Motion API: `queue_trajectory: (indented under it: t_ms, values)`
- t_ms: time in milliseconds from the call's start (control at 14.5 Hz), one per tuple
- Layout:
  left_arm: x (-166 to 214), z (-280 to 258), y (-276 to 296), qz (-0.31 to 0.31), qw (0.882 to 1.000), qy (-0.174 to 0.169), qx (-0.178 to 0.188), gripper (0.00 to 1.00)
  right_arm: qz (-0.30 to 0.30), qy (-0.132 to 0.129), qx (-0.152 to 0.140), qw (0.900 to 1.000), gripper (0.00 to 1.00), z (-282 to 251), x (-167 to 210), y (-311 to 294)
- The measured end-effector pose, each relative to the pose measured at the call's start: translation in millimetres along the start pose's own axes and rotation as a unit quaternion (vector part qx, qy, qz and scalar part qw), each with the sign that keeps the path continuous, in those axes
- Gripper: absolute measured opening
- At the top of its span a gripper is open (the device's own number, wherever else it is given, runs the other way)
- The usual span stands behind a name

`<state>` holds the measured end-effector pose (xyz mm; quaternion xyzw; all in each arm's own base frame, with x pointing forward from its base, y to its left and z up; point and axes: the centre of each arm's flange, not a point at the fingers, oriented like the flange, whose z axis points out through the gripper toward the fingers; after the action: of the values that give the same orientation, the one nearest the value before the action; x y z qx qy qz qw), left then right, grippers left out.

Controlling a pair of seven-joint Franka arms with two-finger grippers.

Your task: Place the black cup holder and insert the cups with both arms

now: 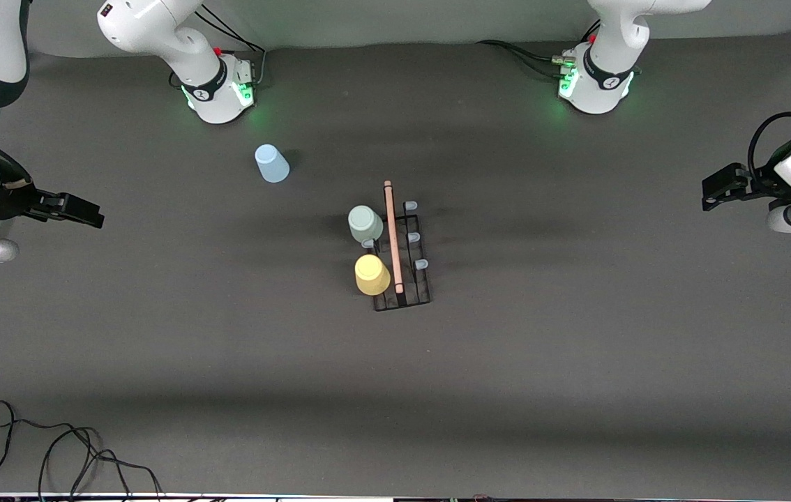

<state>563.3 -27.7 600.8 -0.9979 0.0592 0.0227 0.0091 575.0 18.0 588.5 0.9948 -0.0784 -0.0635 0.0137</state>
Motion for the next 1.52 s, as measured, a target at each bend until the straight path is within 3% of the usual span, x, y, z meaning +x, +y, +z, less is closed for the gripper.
queue_trajectory:
  t_ms: [623,1107,1522]
  values:
    - [0,0,0,0.000,1.000,0.000,0.000,1.00,0.010,0.005,0.001,1.000,1.00,0,4,12]
    - [0,0,0,0.000,1.000,0.000,0.000,1.00,0.013,-0.007,0.027,1.000,1.00,9,12,46]
    - [0,0,0,0.000,1.000,0.000,0.000,1.00,0.002,0.016,0.028,0.999,1.00,8,-7,52]
